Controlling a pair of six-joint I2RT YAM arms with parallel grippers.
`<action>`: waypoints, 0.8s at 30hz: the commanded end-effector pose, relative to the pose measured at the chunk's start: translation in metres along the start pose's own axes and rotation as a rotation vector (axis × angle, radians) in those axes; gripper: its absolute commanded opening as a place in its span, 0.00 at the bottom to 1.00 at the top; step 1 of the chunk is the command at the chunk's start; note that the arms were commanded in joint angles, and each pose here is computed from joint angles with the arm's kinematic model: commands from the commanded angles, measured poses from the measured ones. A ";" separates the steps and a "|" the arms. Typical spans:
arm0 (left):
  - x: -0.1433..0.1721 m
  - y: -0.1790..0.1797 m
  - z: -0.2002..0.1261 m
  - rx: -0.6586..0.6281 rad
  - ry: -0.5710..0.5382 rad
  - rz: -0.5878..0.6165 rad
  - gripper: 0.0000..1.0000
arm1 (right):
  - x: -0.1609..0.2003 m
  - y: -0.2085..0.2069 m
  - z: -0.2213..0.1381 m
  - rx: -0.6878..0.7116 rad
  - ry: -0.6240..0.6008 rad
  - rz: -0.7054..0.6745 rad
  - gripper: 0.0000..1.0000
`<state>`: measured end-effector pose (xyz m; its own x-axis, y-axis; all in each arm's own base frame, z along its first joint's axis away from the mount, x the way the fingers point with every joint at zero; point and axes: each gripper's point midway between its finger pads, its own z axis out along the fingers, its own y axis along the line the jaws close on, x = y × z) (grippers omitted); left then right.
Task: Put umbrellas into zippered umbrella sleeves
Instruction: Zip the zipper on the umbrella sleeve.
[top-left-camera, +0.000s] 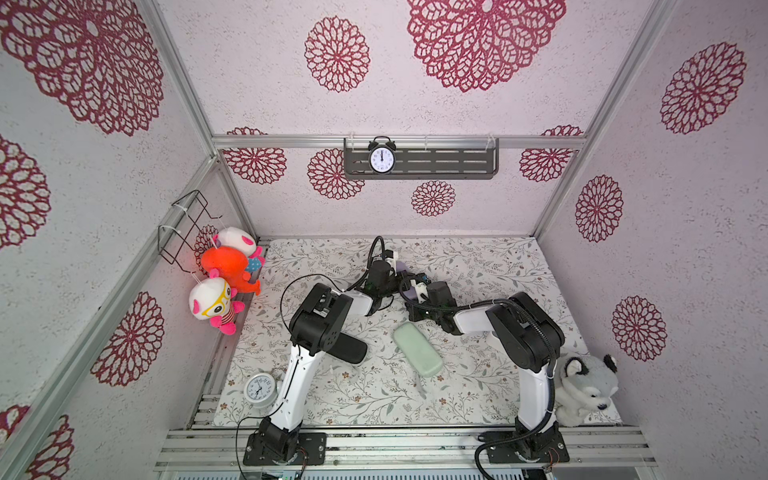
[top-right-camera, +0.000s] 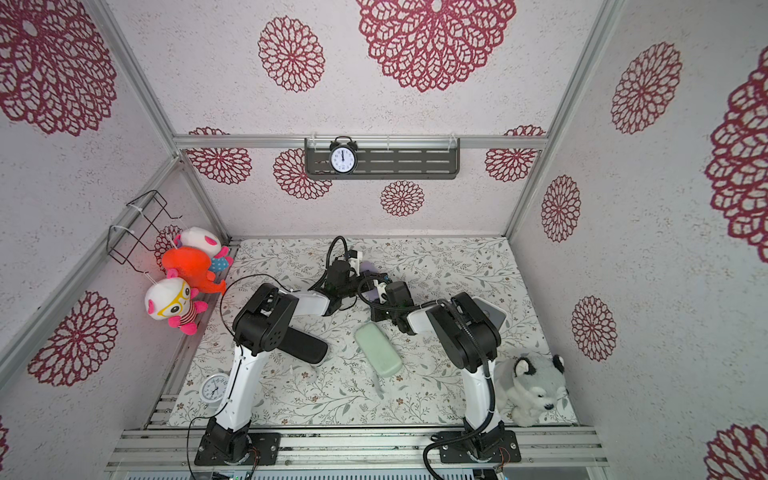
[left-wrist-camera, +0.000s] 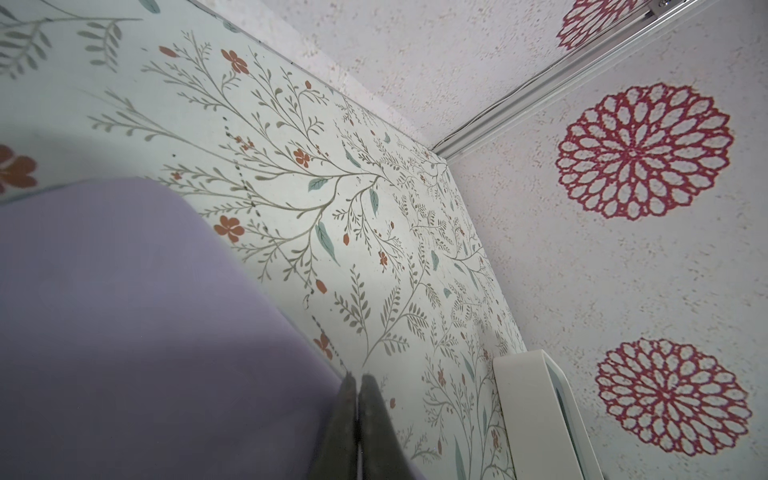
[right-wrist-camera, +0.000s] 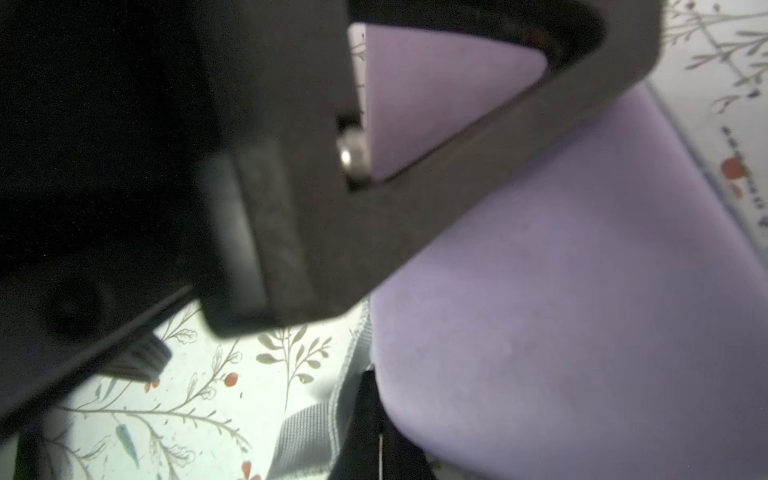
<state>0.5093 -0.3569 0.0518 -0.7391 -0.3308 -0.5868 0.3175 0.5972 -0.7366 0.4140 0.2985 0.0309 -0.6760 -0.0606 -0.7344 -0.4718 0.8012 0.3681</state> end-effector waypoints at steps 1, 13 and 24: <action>0.079 0.044 -0.010 -0.131 0.202 -0.107 0.08 | -0.044 0.011 -0.024 0.002 -0.150 -0.035 0.00; 0.031 -0.038 -0.069 -0.009 0.051 -0.017 0.56 | -0.030 -0.036 -0.050 0.128 -0.105 -0.065 0.00; -0.023 0.000 -0.093 -0.255 0.060 0.242 0.58 | -0.047 -0.101 -0.044 0.265 -0.055 -0.014 0.00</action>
<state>0.4528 -0.2986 0.0885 -0.7389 -0.2476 -0.6267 0.2859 0.7270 -0.6243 0.4583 0.1964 0.0507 -0.6462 -0.0209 -0.7629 -0.3043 0.9238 0.2325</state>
